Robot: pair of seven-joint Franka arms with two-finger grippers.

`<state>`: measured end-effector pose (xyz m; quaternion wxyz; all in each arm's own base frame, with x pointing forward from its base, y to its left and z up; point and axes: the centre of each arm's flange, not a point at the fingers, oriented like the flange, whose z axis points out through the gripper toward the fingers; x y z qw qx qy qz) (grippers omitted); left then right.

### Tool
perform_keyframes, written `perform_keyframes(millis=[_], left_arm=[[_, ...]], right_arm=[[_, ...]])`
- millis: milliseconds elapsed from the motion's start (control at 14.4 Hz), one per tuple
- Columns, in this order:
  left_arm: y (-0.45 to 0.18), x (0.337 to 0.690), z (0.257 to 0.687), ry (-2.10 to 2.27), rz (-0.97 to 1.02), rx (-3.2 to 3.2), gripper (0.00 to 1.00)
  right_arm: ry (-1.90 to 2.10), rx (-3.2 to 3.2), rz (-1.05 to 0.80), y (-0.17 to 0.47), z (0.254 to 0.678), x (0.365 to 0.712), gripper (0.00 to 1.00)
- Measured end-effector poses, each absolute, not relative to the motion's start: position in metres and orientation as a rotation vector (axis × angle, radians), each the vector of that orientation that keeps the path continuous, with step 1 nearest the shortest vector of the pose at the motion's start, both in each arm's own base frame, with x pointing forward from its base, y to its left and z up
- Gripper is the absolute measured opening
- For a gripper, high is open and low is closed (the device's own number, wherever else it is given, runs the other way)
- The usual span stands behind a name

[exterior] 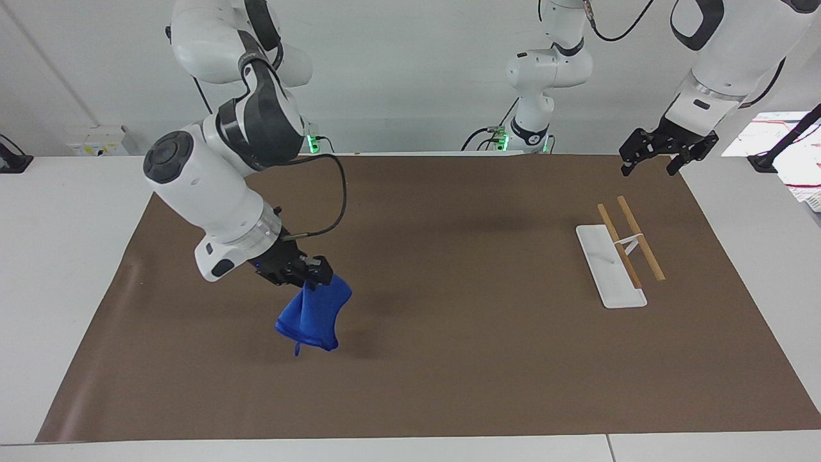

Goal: Right arm passes towel to left arm to hang
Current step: 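Lift the blue cloth with the right gripper and carry it toward the rack, then hold the cloth with the right gripper while the left gripper reaches it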

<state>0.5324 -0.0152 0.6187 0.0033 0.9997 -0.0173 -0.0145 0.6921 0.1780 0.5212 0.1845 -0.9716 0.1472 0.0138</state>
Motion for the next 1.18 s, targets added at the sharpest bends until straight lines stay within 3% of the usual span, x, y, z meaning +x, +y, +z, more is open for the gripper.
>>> perform_keyframes(millis=[278,694,1180], left_arm=[[-0.02,0.532,0.618,0.04,-0.052,3.058,1.0],[-0.021,0.559,0.579,0.343,-0.131,2.801,1.0],[-0.025,0.612,0.492,0.753,-0.343,2.398,1.0]], right_arm=[[0.773,-2.531,0.131,0.277,0.561,0.656,0.12],[1.132,-2.212,0.171,0.416,0.563,0.601,0.12],[1.285,-1.958,0.197,0.464,0.567,0.574,0.12]])
